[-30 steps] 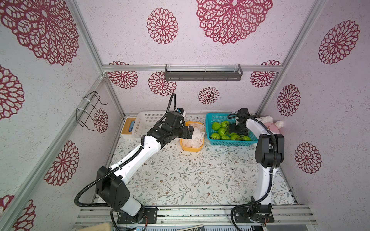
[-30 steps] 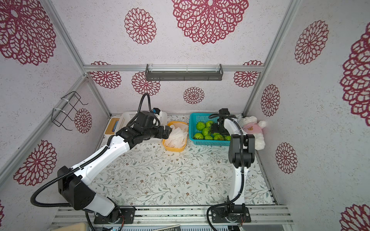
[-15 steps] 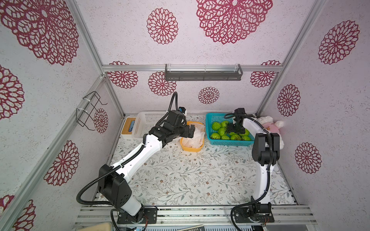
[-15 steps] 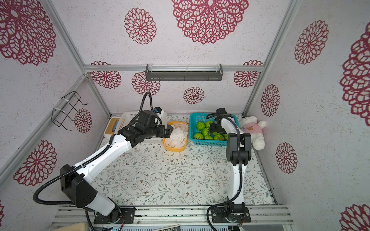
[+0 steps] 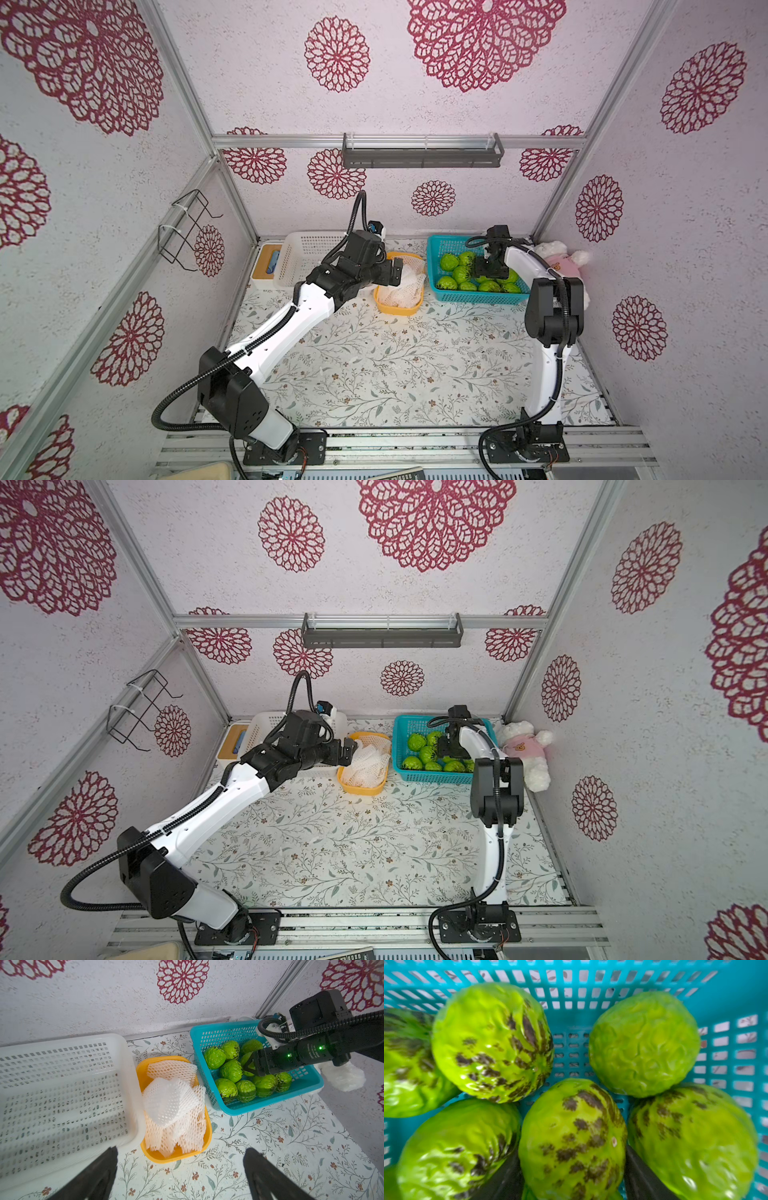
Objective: Sleeve custard apples in foam nets
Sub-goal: Pick up the custard apple from the basket.
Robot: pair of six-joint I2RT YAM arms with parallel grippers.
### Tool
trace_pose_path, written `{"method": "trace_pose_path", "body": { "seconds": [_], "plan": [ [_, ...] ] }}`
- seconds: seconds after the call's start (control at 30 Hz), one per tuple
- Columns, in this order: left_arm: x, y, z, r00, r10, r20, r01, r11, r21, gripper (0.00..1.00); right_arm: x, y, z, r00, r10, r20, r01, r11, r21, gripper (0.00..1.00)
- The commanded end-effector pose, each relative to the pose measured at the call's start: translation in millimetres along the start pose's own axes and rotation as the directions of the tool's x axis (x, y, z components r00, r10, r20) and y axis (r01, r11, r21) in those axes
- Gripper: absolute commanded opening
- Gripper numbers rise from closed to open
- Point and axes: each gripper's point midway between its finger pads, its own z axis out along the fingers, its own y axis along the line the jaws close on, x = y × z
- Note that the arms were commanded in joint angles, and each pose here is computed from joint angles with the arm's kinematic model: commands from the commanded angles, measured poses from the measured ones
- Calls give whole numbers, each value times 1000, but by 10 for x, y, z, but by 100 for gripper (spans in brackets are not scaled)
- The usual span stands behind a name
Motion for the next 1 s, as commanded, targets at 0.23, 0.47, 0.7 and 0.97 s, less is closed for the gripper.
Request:
{"method": "trace_pose_path", "body": {
  "seconds": [0.23,0.47,0.7,0.97],
  "plan": [
    [-246,-33,-320,985,25,171,-17,999,-44,98,-154,15,-707,991,91,95,-86,995,-57,62],
    [-289,-57,-441,976,44,213,-34,998,-49,97,-234,-31,-942,974,145,175,-133,988,-81,63],
    [-317,-89,-492,977,66,202,-58,997,-48,100,-320,-5,-1019,964,183,194,-160,979,-128,62],
    [-331,-254,-568,971,112,210,-112,994,-9,98,-325,224,-1474,942,254,219,-173,928,-329,62]
  ]
}}
